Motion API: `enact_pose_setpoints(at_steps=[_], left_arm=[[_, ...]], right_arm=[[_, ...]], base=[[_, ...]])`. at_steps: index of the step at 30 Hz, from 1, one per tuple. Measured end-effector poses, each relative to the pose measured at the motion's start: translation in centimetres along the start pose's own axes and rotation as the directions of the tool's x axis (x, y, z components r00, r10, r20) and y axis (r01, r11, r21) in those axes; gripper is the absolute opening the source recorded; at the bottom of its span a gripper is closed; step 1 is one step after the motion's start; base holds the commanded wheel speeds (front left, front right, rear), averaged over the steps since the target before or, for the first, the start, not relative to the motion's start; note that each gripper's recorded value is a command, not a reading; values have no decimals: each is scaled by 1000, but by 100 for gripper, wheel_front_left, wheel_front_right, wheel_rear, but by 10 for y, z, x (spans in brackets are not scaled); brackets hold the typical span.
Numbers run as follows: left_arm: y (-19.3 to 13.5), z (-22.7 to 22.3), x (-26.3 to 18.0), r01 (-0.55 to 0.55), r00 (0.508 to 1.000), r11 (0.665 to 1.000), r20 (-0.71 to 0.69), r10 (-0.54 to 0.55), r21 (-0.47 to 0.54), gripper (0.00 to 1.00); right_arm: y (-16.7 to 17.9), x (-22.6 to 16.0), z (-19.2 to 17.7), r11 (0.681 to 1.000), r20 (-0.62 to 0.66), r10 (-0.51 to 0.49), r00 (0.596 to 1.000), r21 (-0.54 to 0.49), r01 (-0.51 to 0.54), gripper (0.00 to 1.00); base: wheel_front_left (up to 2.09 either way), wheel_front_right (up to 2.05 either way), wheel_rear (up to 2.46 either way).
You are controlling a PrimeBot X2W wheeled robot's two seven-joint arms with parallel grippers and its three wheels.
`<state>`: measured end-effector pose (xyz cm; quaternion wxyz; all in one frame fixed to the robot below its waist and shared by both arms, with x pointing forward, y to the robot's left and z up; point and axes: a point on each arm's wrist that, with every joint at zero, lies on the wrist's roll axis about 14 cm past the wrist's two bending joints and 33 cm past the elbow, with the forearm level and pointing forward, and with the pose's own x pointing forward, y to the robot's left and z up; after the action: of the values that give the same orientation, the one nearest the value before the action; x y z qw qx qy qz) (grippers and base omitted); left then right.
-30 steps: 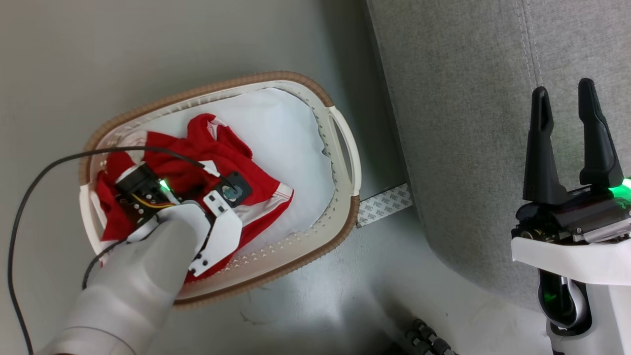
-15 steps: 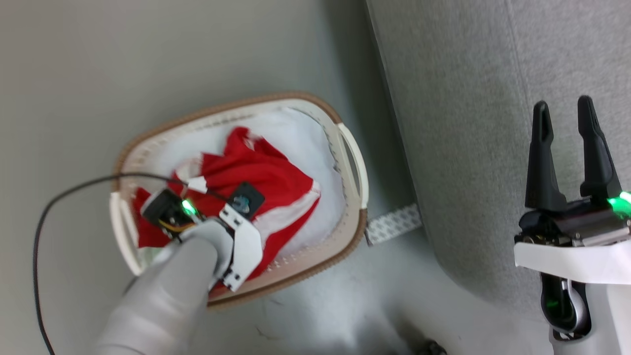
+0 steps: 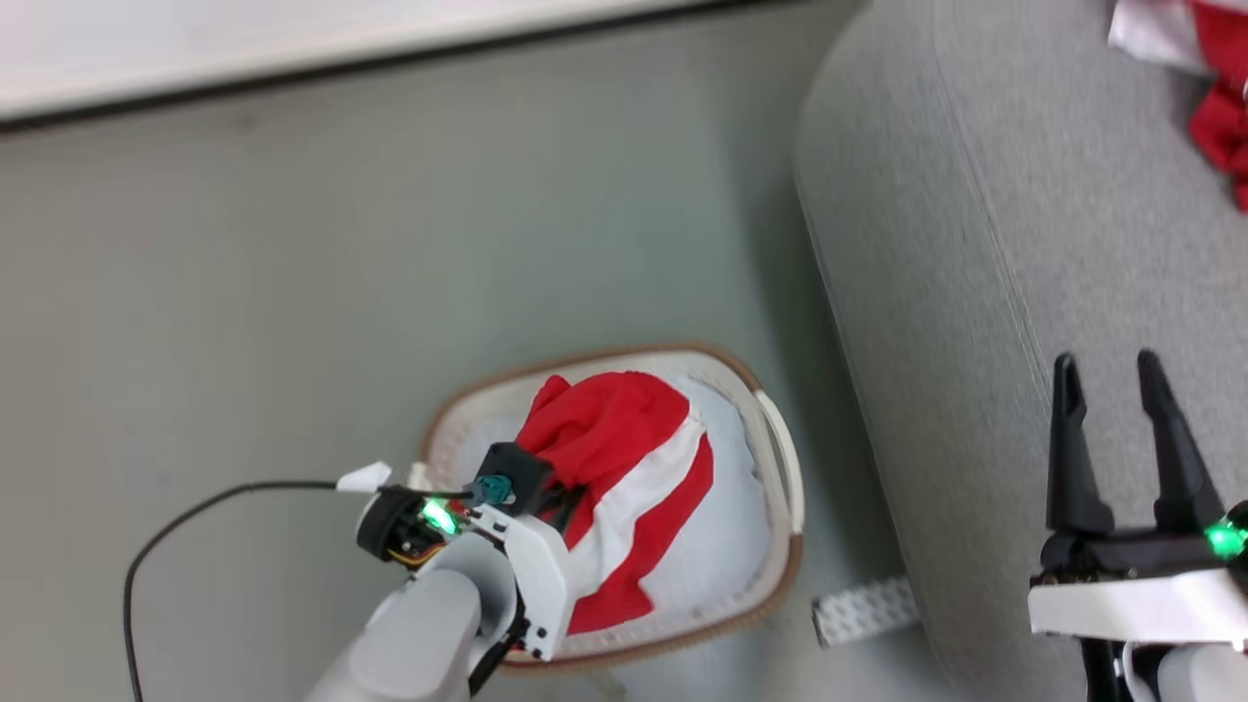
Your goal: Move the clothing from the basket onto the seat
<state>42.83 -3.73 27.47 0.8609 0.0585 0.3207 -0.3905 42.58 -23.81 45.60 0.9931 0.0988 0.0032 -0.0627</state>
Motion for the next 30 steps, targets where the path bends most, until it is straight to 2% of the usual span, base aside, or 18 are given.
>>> enact_pose_setpoints(at_steps=[5,10,18,30], left_arm=[[5,42,-36,-67,988,995,135,76,-67,0],[9,89,-73,-115,948,989,286,139,-98,0],[14,154,-137,-186,844,974,486,225,-129,0],[-8,222,-223,-216,679,967,691,248,-135,0]], right_arm=[[17,-12,14,999,27,45,999,10,-46,100],[31,-26,24,996,48,85,995,21,-86,100],[58,-44,23,984,33,178,983,8,-178,100],[83,-74,21,962,19,272,962,4,-272,100]], base=[[0,0,0],[0,0,0],[0,0,0],[0,0,0]])
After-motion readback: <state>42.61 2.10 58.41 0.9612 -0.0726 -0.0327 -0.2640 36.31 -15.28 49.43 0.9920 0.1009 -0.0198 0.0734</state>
